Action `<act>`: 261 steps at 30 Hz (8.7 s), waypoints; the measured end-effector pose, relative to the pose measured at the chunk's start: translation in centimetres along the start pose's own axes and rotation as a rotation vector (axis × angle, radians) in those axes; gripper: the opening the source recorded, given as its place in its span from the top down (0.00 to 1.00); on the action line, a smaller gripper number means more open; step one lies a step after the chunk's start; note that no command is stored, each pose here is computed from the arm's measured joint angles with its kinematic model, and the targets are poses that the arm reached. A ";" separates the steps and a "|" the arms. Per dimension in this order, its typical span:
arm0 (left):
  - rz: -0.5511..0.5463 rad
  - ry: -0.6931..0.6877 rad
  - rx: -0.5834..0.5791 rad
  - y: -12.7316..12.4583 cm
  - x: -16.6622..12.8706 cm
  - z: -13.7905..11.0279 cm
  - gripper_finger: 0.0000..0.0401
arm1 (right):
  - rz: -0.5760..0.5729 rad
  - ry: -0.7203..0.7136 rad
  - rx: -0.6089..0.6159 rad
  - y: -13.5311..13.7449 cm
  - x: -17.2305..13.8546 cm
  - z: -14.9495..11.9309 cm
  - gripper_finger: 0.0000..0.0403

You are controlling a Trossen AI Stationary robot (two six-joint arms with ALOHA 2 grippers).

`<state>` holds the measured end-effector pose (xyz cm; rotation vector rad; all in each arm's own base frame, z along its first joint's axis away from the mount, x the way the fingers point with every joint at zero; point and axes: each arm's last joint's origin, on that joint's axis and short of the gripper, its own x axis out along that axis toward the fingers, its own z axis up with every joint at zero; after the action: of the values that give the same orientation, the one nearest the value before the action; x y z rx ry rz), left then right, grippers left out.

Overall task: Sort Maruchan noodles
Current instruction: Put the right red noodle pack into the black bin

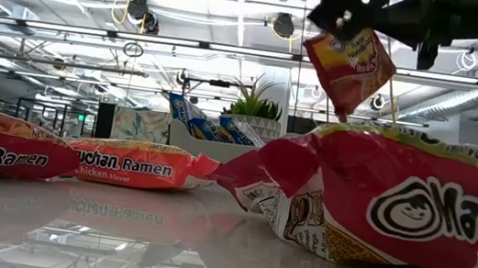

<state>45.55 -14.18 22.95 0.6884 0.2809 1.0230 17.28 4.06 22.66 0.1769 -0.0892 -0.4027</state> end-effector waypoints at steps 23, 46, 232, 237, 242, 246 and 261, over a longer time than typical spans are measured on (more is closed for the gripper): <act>-0.529 -0.068 -0.478 2.0 -2.5 2.3 0.39 | 0.049 -0.010 -0.001 0.0 -0.2 0.4 1.00; -0.422 0.193 -0.392 3.3 4.0 -3.0 0.33 | 0.050 -0.008 -0.011 0.0 -0.3 0.5 1.00; -0.804 0.473 -0.142 20.3 -6.4 -2.6 0.18 | -0.045 0.352 -0.550 1.7 5.5 16.4 0.71; -0.797 0.501 -0.118 20.5 -7.1 -3.0 0.18 | -0.147 0.465 -0.566 -0.5 5.6 16.6 0.71; -0.807 0.484 -0.094 20.5 -7.5 -2.9 0.18 | -0.191 0.611 -0.554 -2.5 5.6 16.2 0.71; -0.787 0.483 -0.090 20.6 -6.9 -3.0 0.18 | -0.177 0.709 -0.534 -3.8 5.8 15.7 0.71; -0.742 0.507 -0.118 20.6 -5.4 -3.2 0.18 | -0.295 1.180 -0.703 -10.4 7.1 13.1 0.71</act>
<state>27.03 -10.65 33.31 0.1652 0.8402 0.4724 18.18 -10.18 33.88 -0.2903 1.2401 -0.5457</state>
